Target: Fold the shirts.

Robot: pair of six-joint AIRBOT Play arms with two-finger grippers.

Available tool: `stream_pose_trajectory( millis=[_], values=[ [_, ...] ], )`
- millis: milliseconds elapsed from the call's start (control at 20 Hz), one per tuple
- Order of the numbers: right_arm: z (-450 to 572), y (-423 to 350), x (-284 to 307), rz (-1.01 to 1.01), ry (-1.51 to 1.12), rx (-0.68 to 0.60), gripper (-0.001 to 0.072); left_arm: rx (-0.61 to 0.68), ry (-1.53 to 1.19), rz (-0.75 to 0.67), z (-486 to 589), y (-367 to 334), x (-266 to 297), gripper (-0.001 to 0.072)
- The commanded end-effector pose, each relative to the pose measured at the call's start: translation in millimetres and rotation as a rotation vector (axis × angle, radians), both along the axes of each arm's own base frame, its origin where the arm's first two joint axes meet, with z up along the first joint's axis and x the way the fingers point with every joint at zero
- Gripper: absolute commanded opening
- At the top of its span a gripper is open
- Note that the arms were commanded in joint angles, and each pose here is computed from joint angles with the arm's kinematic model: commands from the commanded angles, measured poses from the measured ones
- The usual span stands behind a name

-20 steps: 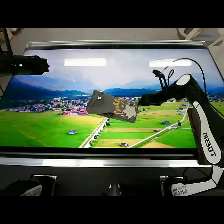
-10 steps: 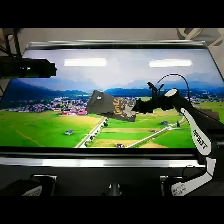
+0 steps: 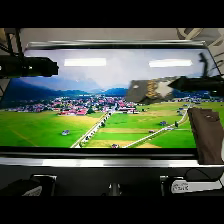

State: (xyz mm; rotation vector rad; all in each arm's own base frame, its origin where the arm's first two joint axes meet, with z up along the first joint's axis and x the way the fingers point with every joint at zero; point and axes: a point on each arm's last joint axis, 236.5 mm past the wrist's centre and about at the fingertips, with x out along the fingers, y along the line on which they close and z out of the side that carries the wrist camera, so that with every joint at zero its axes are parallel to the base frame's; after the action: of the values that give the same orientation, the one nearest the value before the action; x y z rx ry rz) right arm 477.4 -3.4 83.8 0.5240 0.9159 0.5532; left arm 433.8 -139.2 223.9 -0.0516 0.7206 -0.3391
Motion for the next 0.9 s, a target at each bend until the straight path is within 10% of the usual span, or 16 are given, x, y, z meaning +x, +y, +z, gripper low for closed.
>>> stream_pose_trajectory(
  millis=[0,850],
  values=[
    [35.8,-90.6,-47.7,-0.129,0.013,-0.087,0.0020,-0.002,-0.009,0.002,0.6,-0.6,2.9,0.0028],
    [87.6,-275.3,-154.7,-0.723,-0.017,-0.142,0.0020,0.007,-0.082,-0.011,10.5,-1.9,14.7,0.0028]
  ],
)
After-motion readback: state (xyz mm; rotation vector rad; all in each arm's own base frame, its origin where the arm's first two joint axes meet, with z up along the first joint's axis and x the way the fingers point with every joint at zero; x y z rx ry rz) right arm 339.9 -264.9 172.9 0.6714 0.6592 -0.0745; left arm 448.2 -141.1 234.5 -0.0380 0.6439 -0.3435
